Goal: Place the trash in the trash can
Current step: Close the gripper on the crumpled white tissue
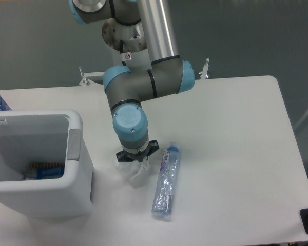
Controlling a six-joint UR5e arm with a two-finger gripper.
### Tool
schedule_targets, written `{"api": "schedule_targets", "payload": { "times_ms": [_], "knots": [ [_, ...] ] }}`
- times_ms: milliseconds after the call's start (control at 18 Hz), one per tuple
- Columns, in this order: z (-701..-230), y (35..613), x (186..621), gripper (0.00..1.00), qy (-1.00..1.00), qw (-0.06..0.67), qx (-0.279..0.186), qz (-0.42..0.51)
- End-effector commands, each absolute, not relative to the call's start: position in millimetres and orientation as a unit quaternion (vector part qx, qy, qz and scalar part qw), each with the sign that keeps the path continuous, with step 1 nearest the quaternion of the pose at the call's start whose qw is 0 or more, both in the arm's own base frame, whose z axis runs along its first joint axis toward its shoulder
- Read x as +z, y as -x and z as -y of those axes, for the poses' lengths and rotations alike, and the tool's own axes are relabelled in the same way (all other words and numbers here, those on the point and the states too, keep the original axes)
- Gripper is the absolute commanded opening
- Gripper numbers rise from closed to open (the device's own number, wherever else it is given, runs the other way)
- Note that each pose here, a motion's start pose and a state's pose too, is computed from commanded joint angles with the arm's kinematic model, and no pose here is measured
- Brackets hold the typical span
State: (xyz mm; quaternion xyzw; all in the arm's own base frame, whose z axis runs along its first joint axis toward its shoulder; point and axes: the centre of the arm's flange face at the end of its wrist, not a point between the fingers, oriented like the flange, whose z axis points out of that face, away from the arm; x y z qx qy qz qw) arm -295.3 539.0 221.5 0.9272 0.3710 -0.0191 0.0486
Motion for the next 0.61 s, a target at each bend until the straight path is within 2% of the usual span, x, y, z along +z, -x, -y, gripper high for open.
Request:
{"api": "schedule_targets", "payload": {
  "times_ms": [278, 611],
  "knots": [
    [-537.9, 294.2, 226.7, 0.00, -0.928, 0.044, -0.020, -0.371],
    [-544.4, 315.1, 308.2, 0.00, -0.924, -0.038, -0.040, -0.379]
  ]
}}
